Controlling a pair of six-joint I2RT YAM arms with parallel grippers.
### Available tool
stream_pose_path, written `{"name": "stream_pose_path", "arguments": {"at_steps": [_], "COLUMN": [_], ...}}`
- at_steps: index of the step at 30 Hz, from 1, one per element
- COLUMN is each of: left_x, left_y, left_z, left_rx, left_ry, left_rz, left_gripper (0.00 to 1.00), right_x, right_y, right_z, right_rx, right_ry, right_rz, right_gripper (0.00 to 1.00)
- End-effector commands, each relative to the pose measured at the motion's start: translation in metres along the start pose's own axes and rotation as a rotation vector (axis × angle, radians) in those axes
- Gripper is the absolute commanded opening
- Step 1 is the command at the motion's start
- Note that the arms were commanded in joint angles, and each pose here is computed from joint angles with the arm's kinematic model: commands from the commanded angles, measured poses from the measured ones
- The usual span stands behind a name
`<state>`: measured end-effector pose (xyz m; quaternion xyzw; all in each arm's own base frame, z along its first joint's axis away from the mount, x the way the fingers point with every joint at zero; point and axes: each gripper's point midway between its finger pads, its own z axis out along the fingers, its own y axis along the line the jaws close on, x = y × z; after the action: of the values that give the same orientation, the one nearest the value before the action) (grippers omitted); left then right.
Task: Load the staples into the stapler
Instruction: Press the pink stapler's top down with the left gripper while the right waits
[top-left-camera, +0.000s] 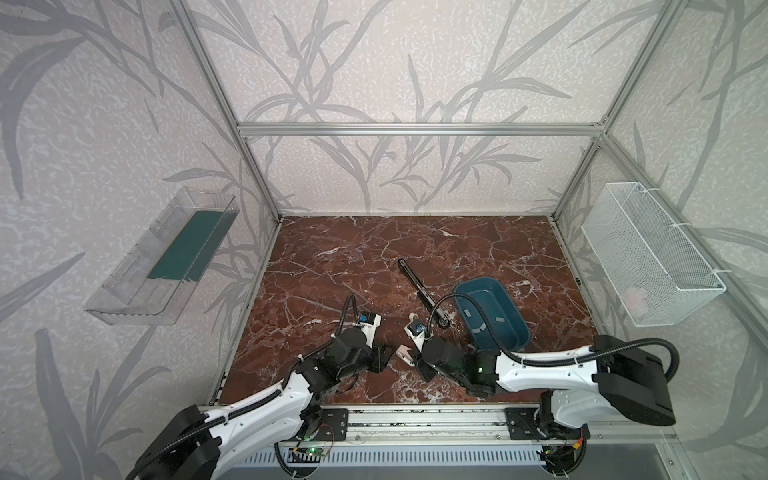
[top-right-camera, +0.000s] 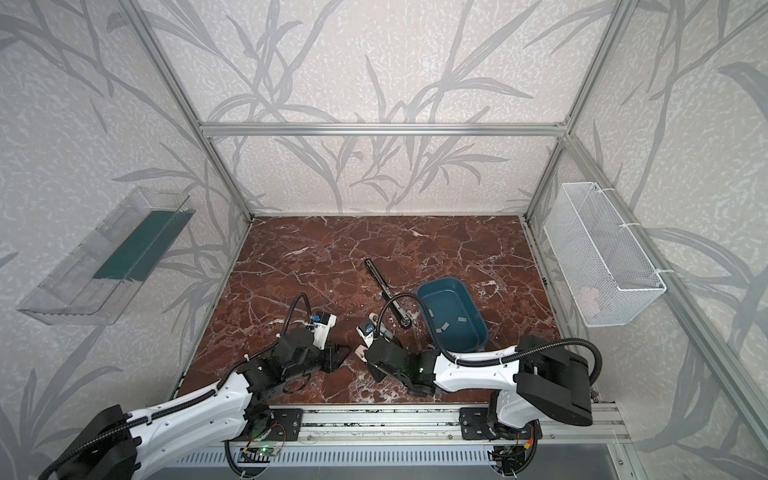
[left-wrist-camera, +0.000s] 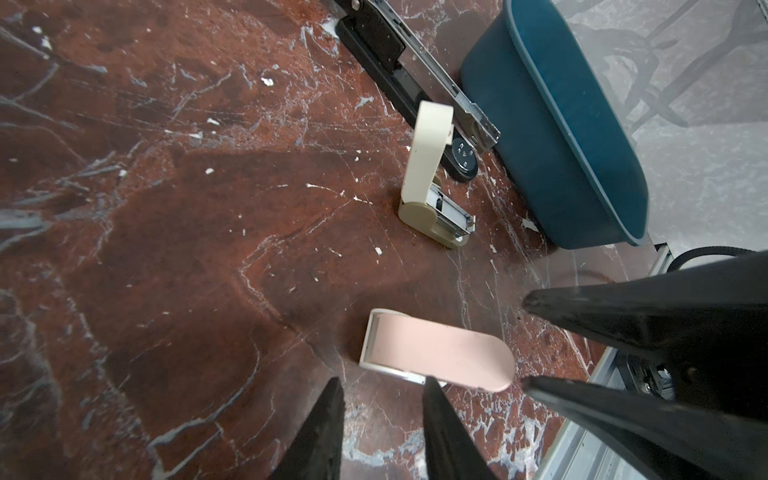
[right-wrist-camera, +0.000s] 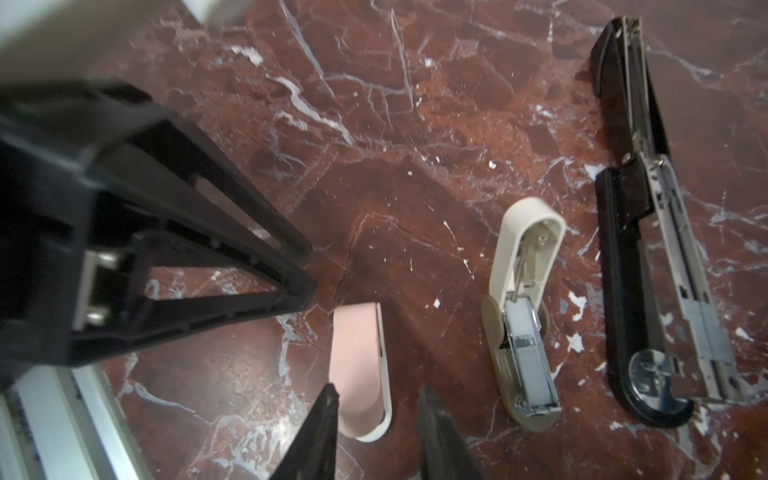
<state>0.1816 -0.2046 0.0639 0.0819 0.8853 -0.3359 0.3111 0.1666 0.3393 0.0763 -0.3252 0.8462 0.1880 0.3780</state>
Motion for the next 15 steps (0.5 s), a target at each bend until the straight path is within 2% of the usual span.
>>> {"name": "stream_pose_path", "arguments": {"at_steps": [1, 7, 15], "left_x": [-0.003, 0.002, 0.01], "left_y": [-0.005, -0.019, -0.016], "left_z": [-0.002, 0.002, 0.013], "left_rx": [0.011, 0.099, 0.094], "left_ry": [-0.002, 0.027, 0.066], "left_rz": [0.01, 0.005, -0.008], "left_gripper": [0.36, 0.39, 0.4], "right_x": [0.011, 0.027, 0.055], "right_y": [0.001, -0.001, -0.003], "right_z": [0.005, 0.011, 0.02], "right_rx": [0.012, 0.016, 0.016], "right_ry": [0.051, 0.094, 0.143], "right_rz": [0.0, 0.016, 0.049], "right_gripper": [0.32, 0.3, 0.29]}}
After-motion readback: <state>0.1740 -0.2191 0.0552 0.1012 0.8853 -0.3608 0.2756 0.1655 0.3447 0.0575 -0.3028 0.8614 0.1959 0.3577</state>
